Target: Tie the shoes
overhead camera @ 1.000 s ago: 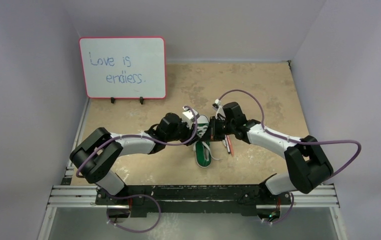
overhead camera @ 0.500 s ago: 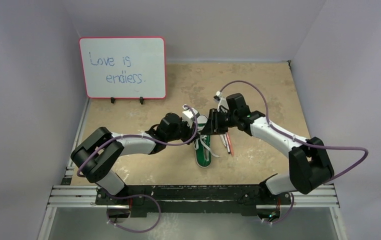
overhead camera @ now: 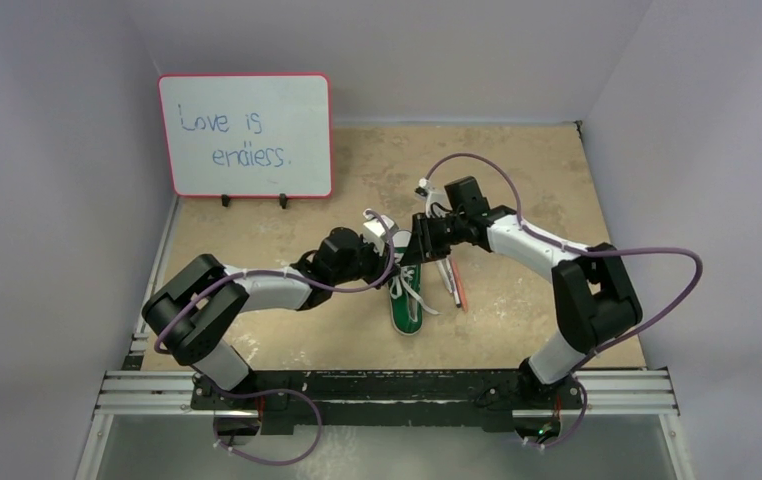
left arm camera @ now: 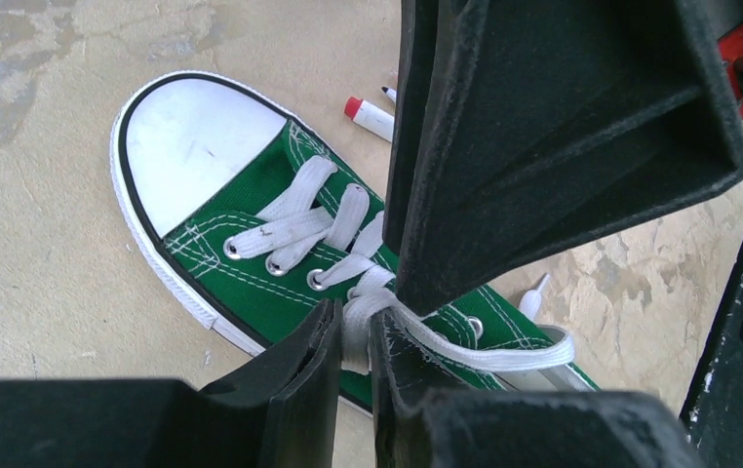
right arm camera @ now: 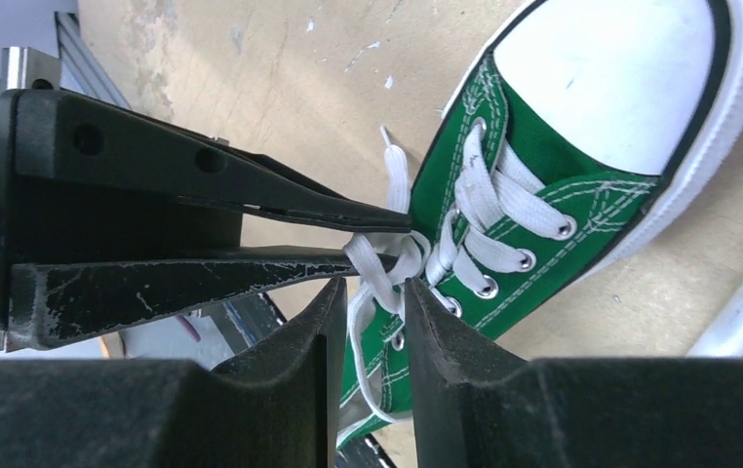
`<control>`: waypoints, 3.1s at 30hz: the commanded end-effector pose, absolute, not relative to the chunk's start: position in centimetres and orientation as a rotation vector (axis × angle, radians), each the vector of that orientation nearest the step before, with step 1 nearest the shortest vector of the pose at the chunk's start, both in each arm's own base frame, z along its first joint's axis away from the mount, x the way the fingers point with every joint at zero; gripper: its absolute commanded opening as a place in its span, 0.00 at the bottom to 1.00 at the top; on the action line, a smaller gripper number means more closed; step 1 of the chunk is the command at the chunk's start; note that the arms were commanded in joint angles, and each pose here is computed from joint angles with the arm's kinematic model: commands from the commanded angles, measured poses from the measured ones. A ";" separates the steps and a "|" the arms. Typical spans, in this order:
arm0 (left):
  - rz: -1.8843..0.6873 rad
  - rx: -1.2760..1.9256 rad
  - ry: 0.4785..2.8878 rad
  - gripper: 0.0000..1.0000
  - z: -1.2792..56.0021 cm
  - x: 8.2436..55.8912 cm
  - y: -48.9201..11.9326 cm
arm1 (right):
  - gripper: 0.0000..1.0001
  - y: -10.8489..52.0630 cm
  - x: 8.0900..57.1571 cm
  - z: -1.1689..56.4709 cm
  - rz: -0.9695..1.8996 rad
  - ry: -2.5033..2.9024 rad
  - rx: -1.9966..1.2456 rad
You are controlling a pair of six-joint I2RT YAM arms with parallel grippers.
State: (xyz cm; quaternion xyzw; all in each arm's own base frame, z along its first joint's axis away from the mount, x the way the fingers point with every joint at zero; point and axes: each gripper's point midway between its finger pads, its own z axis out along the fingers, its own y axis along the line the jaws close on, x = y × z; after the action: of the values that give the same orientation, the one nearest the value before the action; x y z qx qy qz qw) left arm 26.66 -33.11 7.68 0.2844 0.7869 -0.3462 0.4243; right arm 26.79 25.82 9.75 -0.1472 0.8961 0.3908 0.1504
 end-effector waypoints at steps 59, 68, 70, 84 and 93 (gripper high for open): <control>-1.276 0.464 1.813 0.06 10.6 25.3 -35.9 | 0.28 24.4 26.1 10.7 1.173 2.156 -0.747; -1.283 0.455 1.816 0.06 10.5 25.3 -35.8 | 0.30 24.2 24.8 9.9 1.212 2.181 -0.760; -1.280 0.451 1.818 0.06 10.5 25.4 -35.7 | 0.30 24.0 24.6 10.2 1.208 2.180 -0.725; -1.317 0.411 1.809 0.06 10.7 25.5 -35.2 | 0.34 24.6 24.9 9.5 1.244 2.090 -0.732; -1.337 0.410 1.803 0.06 11.1 25.3 -35.3 | 0.28 25.6 25.0 10.0 1.288 2.048 -0.792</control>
State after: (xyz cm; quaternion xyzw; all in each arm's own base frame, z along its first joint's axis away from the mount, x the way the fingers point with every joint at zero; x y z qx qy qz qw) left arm 25.20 -34.94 9.24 0.1605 0.7441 -0.5092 0.4016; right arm 24.44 24.25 7.89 -0.2621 0.8036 0.4599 0.2720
